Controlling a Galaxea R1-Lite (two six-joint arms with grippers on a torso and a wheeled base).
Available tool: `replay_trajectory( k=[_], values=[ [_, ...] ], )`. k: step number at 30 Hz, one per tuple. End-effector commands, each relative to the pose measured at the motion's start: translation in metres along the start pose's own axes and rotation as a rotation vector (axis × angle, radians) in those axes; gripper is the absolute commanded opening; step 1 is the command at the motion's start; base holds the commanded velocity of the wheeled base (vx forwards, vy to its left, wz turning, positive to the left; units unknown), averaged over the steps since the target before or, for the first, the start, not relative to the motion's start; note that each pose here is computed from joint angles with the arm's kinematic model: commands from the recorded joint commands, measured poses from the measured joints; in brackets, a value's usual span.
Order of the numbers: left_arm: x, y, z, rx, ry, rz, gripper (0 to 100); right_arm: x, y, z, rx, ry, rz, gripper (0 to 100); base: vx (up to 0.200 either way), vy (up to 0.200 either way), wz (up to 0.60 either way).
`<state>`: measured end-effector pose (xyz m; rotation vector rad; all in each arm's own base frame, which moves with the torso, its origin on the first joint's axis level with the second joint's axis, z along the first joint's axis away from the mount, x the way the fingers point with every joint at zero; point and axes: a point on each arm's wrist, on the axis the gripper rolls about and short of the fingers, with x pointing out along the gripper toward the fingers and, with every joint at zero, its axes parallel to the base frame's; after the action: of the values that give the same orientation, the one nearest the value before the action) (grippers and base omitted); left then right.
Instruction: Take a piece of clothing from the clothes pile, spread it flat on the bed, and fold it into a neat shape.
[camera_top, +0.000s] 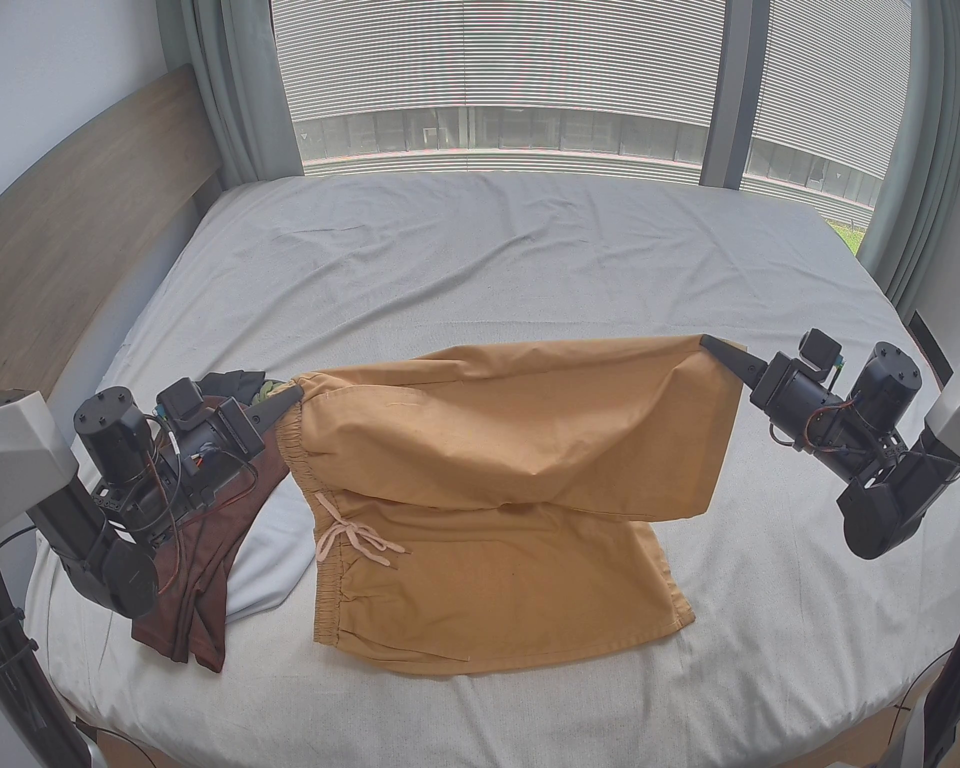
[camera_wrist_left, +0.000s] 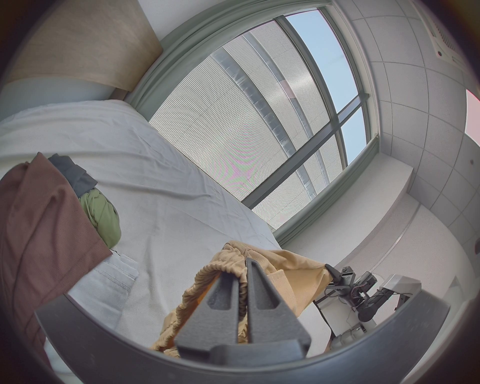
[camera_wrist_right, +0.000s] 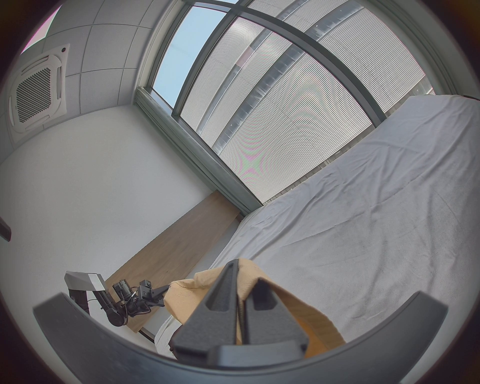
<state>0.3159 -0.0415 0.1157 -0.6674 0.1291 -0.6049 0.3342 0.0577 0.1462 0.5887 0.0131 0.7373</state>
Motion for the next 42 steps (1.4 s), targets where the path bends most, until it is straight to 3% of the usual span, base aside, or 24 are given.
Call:
replay_trajectory(
  k=[1,24,42],
  values=[
    [-0.001,0.004,-0.001,0.013,0.004,0.013,0,0.0,-0.001,0.001,-0.002,-0.004,0.0,0,0.0,0.0,0.0],
    [-0.001,0.011,-0.003,0.075,0.008,0.033,0,-0.005,-0.009,0.011,-0.018,-0.032,-0.022,0,0.0,0.0,0.0],
    [-0.002,0.011,-0.002,0.071,0.007,0.032,0,-0.007,-0.013,0.016,-0.025,-0.045,-0.035,0,0.0,0.0,0.0]
  ],
)
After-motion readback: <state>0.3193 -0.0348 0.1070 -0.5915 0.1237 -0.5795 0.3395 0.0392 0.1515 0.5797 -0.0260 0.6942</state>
